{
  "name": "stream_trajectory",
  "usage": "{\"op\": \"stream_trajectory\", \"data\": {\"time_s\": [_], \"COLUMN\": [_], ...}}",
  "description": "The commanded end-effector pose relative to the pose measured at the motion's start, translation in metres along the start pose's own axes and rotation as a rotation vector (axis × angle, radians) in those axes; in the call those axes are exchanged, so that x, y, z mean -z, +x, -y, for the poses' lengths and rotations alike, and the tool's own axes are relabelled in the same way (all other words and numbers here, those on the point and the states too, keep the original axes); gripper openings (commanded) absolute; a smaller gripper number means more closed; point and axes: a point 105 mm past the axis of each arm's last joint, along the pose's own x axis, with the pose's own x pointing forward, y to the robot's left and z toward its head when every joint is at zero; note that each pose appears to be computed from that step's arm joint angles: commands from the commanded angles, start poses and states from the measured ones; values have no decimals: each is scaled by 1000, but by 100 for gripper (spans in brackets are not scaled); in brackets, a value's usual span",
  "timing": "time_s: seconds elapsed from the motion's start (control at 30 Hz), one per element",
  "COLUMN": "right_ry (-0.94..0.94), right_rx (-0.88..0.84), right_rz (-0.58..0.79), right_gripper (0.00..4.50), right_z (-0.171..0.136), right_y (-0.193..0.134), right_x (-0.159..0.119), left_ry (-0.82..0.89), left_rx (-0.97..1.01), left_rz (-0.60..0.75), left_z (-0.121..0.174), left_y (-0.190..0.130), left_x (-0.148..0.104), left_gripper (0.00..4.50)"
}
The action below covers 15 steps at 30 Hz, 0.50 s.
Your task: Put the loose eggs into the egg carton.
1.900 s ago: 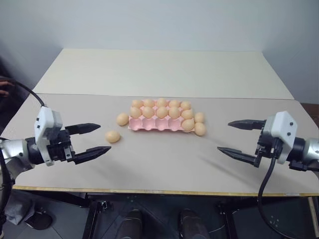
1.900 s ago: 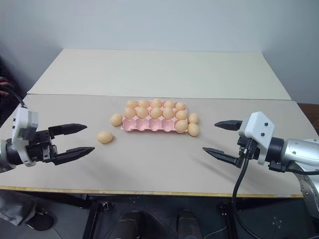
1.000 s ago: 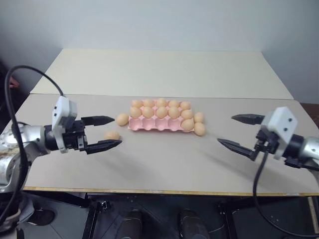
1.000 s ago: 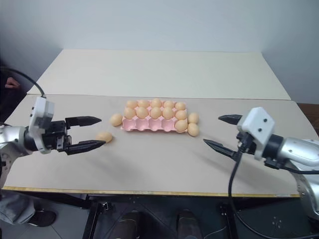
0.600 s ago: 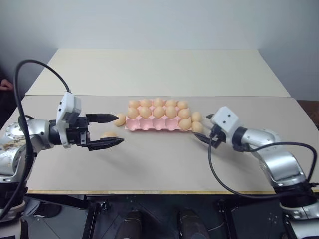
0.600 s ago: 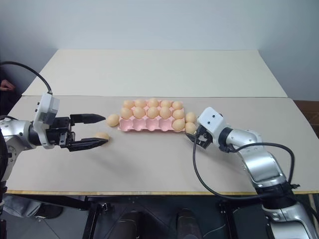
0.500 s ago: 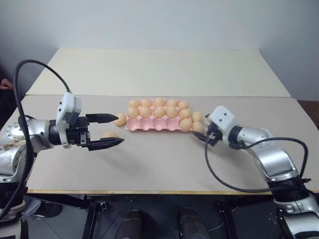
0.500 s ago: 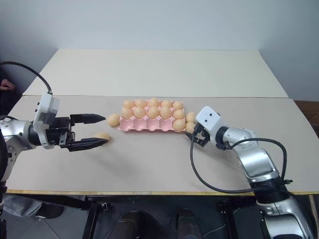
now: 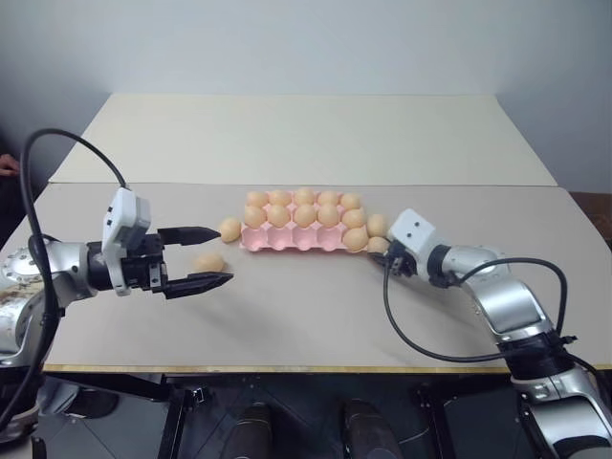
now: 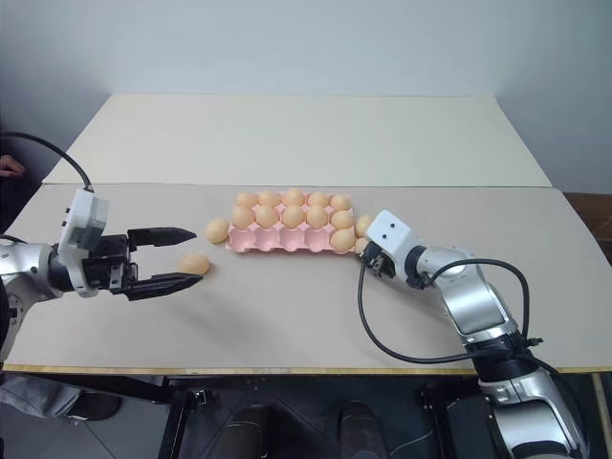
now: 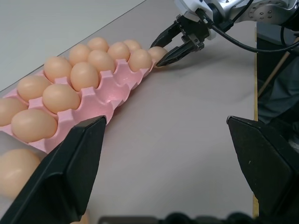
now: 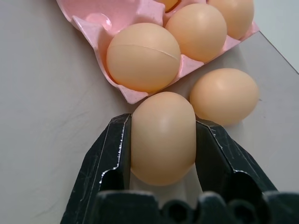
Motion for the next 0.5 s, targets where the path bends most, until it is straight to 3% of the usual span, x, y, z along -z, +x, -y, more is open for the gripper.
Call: {"op": "stream_trajectory", "data": {"time_s": [0.03,0.17,0.3,0.5], "right_ry": [-26,-45,-49,-52], "right_rx": [43,53,16,-32], "right_rz": [70,156,246,239], "right_gripper": [194,194,194,194], "right_z": [11,14,8,-5], "right_y": [-25,-32,-17,22], "right_x": [-23,-53,-84,-86], "left_ry": [42,26,31,38], "left_rx": [-75,-124,-110,-103], "left_rz": [79,187,188,170], "left_z": [-8,-17,-15,-13], "left_y": [-11,-17,-17,-14], "left_x": [-21,-39,-41,-39], "left_gripper": [450,450,450,450]}}
